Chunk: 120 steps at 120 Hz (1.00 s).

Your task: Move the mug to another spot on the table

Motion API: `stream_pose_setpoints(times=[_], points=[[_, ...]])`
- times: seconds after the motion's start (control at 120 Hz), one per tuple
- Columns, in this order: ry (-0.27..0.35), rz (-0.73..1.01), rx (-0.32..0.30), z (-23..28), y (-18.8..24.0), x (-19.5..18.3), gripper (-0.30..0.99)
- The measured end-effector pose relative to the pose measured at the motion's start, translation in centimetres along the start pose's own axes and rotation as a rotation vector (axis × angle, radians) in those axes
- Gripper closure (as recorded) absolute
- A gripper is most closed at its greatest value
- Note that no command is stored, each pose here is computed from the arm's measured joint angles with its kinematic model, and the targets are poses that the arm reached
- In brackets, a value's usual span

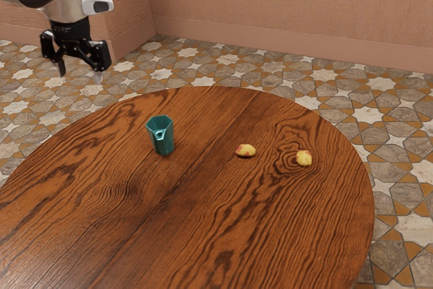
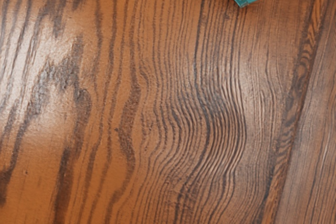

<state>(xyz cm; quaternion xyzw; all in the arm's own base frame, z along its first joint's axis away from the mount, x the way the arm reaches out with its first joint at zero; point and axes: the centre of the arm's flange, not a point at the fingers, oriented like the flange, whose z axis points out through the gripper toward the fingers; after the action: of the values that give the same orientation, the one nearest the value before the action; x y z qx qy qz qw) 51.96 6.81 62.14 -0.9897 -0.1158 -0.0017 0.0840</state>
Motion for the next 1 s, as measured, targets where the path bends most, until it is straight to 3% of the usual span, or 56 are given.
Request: stream_pose_setpoints(times=[0.233, 0.433, 0.625, 0.85, 1.0], points=[[0.035, -0.024, -0.006, 0.7, 2.0, 0.6, 0.0], [0.004, -0.166, -0.059, 8.8, 8.8, 2.0, 0.0], [-0.038, -0.341, -0.068, 15.2, 14.0, 1.5, 0.0], [-0.046, -0.639, -0.065, 19.3, 9.1, 3.9, 0.0], [-0.026, -0.7, -0.058, 20.2, 10.2, 4.4, 0.0]])
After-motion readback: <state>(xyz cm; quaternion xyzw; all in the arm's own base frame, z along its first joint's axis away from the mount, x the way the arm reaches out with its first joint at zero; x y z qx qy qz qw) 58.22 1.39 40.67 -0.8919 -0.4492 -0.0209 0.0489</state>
